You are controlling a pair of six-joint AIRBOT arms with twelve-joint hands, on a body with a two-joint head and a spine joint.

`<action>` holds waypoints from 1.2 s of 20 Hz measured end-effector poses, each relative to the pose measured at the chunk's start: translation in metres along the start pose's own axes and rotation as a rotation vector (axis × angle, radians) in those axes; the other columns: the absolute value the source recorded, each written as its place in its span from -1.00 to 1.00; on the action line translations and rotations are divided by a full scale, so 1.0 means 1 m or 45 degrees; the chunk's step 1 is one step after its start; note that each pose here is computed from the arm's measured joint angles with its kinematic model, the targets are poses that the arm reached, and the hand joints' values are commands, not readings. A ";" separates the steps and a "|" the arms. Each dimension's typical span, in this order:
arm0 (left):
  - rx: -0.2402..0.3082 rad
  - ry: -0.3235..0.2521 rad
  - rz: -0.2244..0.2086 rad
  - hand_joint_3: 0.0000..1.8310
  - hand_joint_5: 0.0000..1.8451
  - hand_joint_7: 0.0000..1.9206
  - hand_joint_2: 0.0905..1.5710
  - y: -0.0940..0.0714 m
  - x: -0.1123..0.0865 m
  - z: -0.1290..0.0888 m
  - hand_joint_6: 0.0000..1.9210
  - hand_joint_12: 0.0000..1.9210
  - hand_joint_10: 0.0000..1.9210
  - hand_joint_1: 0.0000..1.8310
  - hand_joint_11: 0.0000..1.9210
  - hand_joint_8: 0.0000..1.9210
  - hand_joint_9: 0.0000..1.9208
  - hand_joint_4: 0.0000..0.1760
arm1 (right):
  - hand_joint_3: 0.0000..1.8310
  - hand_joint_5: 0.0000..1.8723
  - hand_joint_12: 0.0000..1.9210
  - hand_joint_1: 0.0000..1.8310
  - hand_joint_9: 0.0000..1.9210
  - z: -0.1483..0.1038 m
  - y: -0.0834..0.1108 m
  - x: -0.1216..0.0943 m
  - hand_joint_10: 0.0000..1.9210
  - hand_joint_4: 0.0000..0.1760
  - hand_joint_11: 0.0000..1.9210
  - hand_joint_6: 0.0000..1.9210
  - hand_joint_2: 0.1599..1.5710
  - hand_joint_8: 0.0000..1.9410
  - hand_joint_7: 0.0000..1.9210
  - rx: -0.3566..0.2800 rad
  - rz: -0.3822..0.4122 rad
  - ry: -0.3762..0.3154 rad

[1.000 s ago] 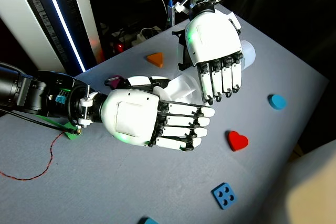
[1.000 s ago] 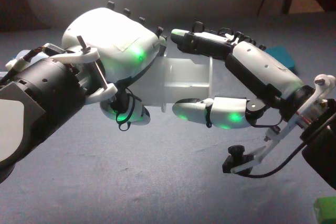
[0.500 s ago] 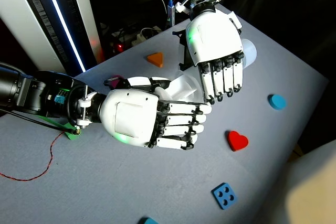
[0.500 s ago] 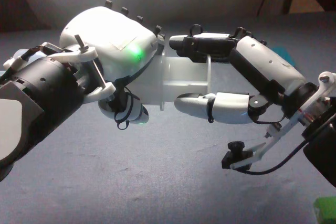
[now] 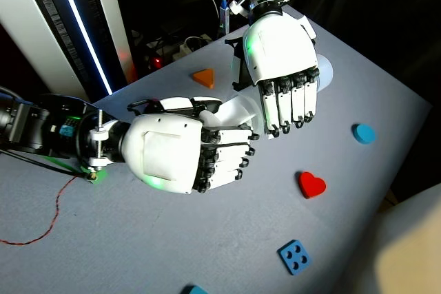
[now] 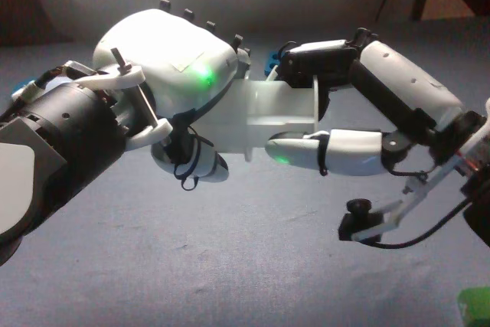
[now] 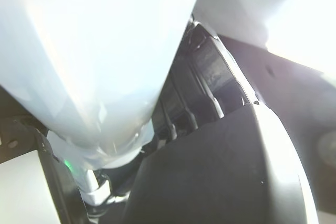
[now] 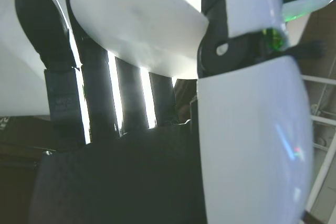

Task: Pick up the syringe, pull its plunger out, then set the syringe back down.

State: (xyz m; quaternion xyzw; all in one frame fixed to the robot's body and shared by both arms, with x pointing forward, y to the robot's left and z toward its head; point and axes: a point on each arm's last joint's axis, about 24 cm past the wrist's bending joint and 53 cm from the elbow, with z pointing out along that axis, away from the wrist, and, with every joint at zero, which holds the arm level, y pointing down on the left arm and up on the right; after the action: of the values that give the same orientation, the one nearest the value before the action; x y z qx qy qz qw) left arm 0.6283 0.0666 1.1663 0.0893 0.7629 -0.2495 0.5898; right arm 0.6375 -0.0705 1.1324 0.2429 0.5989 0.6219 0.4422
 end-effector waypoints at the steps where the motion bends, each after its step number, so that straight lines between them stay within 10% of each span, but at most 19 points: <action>1: 0.003 0.005 -0.005 -1.00 -0.16 -0.05 0.46 -0.001 0.001 0.000 0.22 0.34 0.48 0.49 -0.24 0.16 -0.17 -1.00 | -1.00 -0.04 0.32 0.50 -0.03 -0.002 -0.001 -0.001 0.30 -1.00 -0.14 0.03 0.34 -0.14 0.10 0.003 0.007 0.003; 24: 0.015 -0.018 -0.026 -1.00 -0.14 -0.06 0.45 -0.006 -0.005 0.002 0.19 0.33 0.48 0.49 -0.21 0.15 -0.15 -1.00 | -1.00 -0.09 0.33 0.50 -0.04 -0.030 0.011 -0.072 0.32 -1.00 -0.14 0.08 0.36 -0.10 0.08 0.000 -0.138 -0.043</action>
State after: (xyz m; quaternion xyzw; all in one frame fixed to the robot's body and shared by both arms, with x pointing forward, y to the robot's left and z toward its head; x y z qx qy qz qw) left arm 0.6290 0.0612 1.1727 0.0833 0.7581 -0.2606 0.5920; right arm 0.6451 -0.1463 1.1541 0.2205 0.6039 0.5927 0.4852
